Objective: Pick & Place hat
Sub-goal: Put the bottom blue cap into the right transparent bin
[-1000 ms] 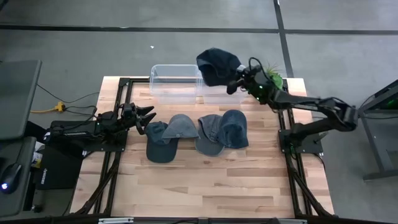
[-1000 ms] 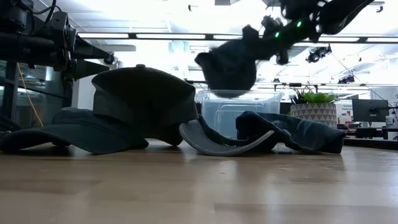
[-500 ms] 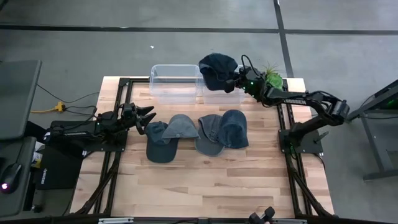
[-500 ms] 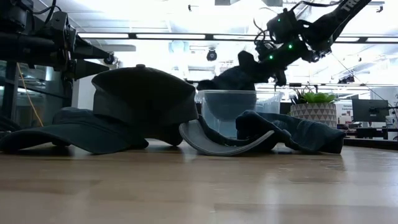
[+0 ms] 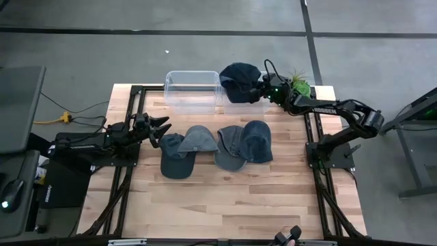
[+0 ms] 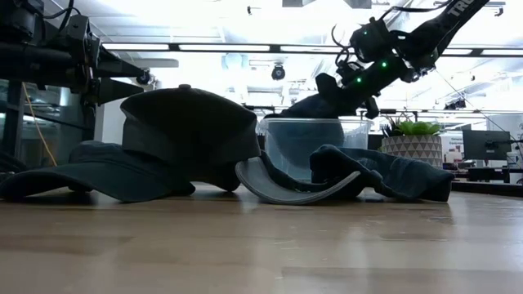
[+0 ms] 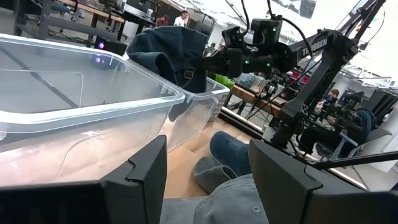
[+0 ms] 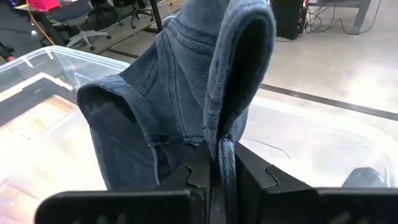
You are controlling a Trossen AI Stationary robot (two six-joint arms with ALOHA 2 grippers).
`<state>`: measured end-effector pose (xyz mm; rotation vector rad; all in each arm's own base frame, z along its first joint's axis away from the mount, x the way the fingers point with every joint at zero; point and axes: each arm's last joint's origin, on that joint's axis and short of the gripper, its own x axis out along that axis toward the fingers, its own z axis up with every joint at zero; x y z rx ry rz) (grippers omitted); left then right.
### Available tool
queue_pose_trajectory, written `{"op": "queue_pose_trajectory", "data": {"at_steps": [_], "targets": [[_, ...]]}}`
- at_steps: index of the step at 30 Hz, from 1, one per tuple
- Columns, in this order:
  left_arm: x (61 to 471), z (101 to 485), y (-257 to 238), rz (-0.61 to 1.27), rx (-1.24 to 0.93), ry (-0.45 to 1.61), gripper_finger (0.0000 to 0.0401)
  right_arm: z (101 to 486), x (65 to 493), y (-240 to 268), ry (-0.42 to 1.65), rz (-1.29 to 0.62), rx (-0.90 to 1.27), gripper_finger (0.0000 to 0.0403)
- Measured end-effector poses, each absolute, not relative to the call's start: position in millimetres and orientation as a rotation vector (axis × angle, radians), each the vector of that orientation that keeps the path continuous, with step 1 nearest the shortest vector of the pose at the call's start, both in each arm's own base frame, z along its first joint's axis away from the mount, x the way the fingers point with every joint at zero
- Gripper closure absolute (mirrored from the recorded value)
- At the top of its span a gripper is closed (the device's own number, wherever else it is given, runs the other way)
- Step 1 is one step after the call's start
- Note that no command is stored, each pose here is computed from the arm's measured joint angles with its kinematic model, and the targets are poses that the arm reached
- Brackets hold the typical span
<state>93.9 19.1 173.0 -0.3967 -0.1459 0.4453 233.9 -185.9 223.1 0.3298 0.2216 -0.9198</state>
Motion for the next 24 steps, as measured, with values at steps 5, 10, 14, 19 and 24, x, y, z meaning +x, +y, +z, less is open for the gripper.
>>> {"op": "queue_pose_trajectory", "data": {"at_steps": [5, 10, 14, 19, 24], "targets": [[93.9, 172.9, 19.1, 0.445, -0.397, -0.146, 0.0208, 220.9, 232.6, -185.9, 0.26, -0.948, 0.298, 0.0365], [93.9, 173.0, 19.1, 0.445, -0.397, -0.146, 0.0208, 218.1, 231.4, -185.4, 0.295, -0.961, 0.298, 0.0361], [93.9, 173.0, 19.1, 0.445, -0.397, -0.146, 0.0208, 218.4, 231.5, -185.5, 0.287, -0.962, 0.305, 0.0328], [93.9, 172.9, 19.1, 0.445, -0.397, -0.146, 0.0208, 218.6, 230.9, -186.3, 0.286, -0.972, 0.299, 0.0254], [93.9, 172.9, 19.1, 0.445, -0.397, -0.146, 0.0208, 219.7, 230.4, -187.6, 0.274, -0.98, 0.294, 0.0183]]}}
